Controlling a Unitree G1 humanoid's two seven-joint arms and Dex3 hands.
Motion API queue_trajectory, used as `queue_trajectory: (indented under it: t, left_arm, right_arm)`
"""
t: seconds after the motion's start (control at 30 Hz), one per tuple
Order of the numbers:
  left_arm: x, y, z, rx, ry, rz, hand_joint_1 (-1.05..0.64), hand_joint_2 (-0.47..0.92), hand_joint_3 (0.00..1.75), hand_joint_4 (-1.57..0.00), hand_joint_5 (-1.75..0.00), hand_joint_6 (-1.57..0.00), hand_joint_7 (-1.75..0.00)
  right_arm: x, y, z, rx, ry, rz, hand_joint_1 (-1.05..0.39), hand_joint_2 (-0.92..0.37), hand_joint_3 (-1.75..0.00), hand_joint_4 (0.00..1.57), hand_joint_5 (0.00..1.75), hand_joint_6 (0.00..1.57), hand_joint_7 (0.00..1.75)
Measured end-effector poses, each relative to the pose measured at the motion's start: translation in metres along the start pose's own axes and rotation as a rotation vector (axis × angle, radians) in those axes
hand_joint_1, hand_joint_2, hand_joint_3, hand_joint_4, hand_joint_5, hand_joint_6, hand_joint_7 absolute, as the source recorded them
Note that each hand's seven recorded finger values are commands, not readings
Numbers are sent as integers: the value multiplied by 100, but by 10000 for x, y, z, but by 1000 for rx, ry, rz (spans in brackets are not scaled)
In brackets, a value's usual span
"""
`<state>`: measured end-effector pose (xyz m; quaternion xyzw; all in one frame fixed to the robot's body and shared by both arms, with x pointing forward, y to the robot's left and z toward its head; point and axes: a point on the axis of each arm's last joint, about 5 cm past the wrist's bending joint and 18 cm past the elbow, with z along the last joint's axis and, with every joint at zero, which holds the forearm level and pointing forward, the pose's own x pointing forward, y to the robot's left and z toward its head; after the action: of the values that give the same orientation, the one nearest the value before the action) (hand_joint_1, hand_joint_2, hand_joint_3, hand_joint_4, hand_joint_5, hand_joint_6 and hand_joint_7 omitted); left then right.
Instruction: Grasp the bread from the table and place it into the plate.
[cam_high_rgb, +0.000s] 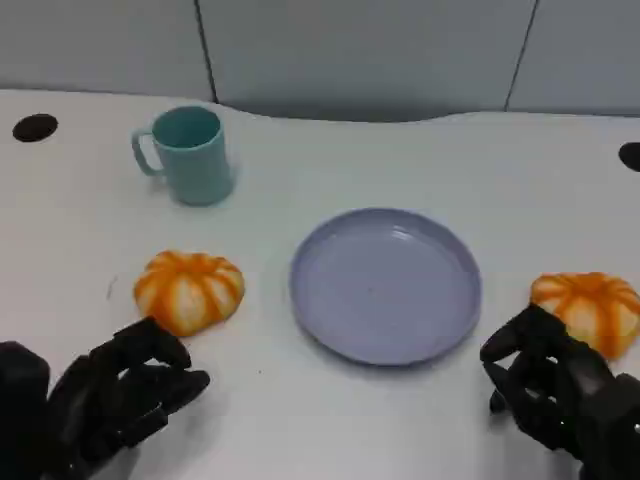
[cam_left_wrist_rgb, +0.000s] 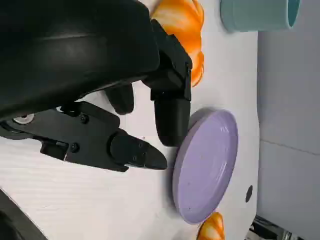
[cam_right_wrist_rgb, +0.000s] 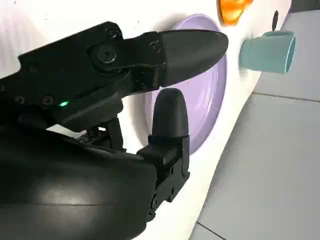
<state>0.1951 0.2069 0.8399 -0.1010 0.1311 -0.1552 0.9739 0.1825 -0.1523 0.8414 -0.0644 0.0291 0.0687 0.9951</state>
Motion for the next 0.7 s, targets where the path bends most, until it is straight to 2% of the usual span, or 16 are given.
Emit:
queue_trajectory:
  t: [0.7]
  left_arm:
    - [-4, 6, 3, -2, -2, 2, -28, 92, 5, -65, -175, -44, -175]
  right_arm:
    - [0, 4, -2, -5, 1, -3, -25, -92, -34, 59, 175, 39, 175]
